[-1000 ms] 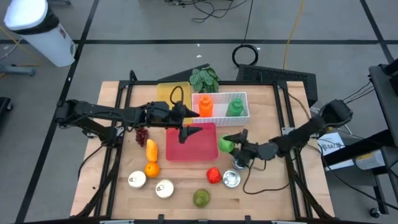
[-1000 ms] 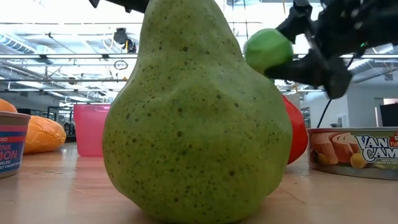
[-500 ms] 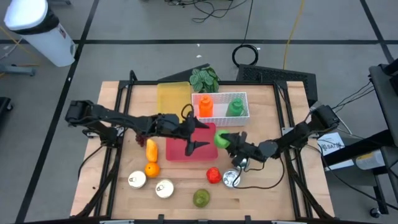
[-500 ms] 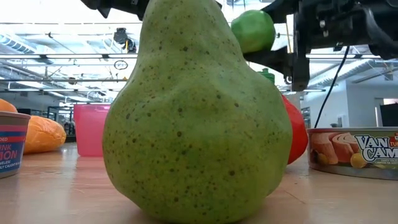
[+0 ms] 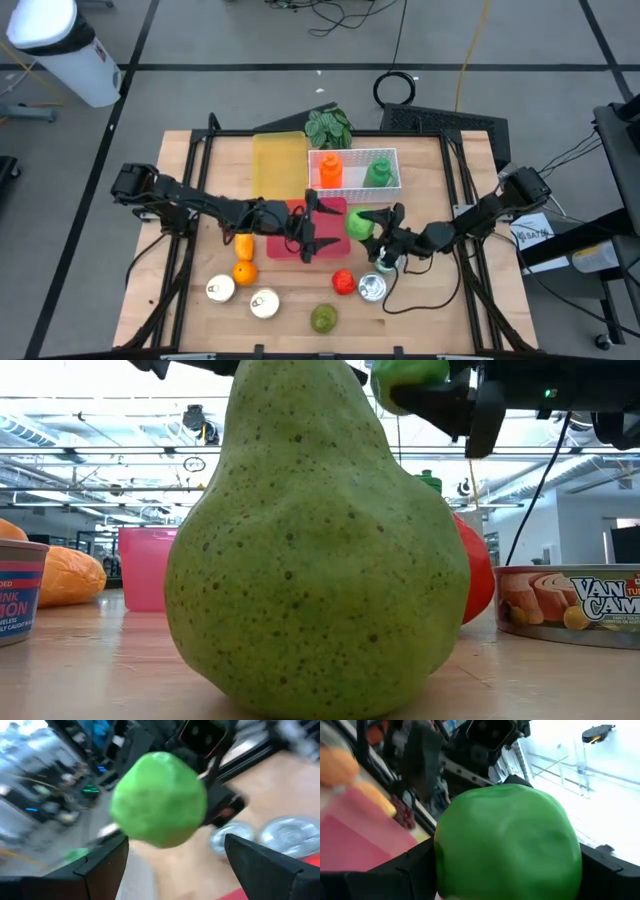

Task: Pick & Place Food Item
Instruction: Put the green apple in the yellow bin

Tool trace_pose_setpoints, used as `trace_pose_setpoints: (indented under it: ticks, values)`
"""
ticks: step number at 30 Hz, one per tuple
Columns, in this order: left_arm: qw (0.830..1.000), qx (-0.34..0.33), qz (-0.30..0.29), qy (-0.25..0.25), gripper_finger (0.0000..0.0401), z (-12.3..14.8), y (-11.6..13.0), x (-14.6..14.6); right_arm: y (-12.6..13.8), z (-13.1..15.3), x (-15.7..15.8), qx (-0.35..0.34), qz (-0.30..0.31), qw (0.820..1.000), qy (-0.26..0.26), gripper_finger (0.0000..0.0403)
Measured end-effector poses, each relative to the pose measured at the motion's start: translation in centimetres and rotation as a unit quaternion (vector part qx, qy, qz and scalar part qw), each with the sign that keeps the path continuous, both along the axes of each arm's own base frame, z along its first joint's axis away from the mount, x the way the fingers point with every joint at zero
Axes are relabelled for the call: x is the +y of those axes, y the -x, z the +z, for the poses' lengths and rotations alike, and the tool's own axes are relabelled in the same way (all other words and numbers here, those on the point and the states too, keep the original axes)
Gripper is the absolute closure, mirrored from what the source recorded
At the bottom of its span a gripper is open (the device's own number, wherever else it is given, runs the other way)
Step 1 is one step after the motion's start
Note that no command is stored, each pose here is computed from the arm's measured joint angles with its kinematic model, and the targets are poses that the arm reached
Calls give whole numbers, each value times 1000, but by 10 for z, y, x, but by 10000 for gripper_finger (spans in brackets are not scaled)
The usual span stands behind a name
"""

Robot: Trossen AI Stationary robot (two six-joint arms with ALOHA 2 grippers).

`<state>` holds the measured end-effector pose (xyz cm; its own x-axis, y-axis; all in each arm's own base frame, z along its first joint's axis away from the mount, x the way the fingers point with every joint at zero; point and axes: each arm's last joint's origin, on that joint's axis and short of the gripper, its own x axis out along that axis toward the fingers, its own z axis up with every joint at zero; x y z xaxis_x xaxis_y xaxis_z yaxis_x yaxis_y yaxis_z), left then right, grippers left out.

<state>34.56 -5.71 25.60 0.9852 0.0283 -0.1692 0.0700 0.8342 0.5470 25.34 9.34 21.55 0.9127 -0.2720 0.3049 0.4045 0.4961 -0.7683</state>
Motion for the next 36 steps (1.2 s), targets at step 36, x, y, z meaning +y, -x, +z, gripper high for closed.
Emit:
trace_pose_setpoints:
  ticks: [36]
  values:
    - [906, -34, -33, 421, 61, 22, -8, 21, -30, 24, -36, -24, 17, 986, 162, 87]
